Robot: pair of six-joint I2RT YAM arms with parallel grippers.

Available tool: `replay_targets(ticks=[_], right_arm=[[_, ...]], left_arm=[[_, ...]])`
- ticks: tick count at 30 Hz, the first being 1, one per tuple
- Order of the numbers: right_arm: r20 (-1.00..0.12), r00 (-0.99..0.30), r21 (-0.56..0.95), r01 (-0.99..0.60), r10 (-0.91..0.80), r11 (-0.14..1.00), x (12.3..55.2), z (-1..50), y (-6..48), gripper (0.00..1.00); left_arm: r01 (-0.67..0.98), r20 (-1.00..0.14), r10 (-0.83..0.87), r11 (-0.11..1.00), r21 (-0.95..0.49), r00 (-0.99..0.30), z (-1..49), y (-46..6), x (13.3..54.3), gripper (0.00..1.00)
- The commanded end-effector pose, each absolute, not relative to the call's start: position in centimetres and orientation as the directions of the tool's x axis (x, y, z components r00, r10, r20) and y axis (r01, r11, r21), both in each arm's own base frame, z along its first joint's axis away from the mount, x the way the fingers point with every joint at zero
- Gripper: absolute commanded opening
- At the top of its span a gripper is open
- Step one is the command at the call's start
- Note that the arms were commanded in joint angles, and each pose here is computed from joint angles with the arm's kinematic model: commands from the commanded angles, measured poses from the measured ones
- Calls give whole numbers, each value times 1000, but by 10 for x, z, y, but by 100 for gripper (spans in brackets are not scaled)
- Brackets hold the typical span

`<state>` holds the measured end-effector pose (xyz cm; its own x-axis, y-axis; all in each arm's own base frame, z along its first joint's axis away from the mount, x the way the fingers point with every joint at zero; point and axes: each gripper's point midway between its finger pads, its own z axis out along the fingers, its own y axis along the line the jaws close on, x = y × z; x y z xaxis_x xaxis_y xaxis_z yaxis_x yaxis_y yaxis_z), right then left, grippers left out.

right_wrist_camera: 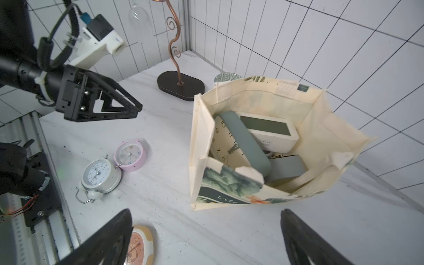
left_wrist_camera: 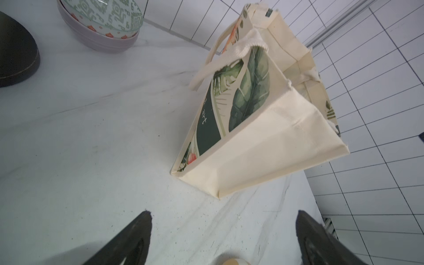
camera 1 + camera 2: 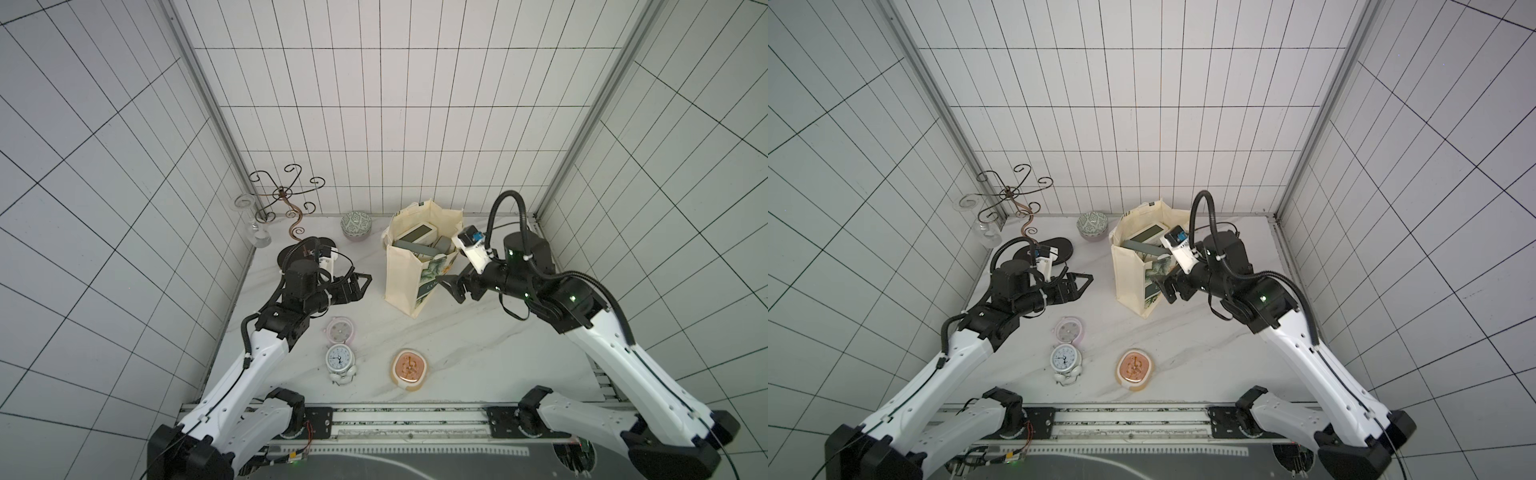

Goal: Put the alarm clock into the canvas bag
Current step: Move the canvas bag to the center of the board, then pick up the alarm from the center of the board.

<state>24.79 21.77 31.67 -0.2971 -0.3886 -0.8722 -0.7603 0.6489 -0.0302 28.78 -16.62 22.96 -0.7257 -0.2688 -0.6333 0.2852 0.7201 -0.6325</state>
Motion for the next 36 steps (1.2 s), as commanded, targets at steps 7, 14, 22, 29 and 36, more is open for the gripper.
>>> replay_targets(ticks=[7, 14, 22, 29, 36], right_arm=[[-707, -635, 406, -726, -313, 555, 196, 195, 245, 91], [-410, -902, 656, -395, -137, 644, 177, 151, 240, 82], [-26, -999, 862, -7, 30, 508, 132, 114, 242, 74], [126, -984, 880, 168, 122, 445, 123, 85, 238, 74], [207, -965, 882, 256, 162, 397, 118, 67, 237, 68]], left_arm=[[246, -400, -82, 672, -699, -913, 174, -188, 234, 94], [296, -366, 40, 672, -679, -930, 161, -209, 215, 93], [277, -222, 168, 652, -706, -960, 129, -221, 185, 89], [250, -165, 192, 628, -737, -968, 107, -242, 160, 88], [185, -119, 147, 615, -767, -982, 87, -243, 152, 88]])
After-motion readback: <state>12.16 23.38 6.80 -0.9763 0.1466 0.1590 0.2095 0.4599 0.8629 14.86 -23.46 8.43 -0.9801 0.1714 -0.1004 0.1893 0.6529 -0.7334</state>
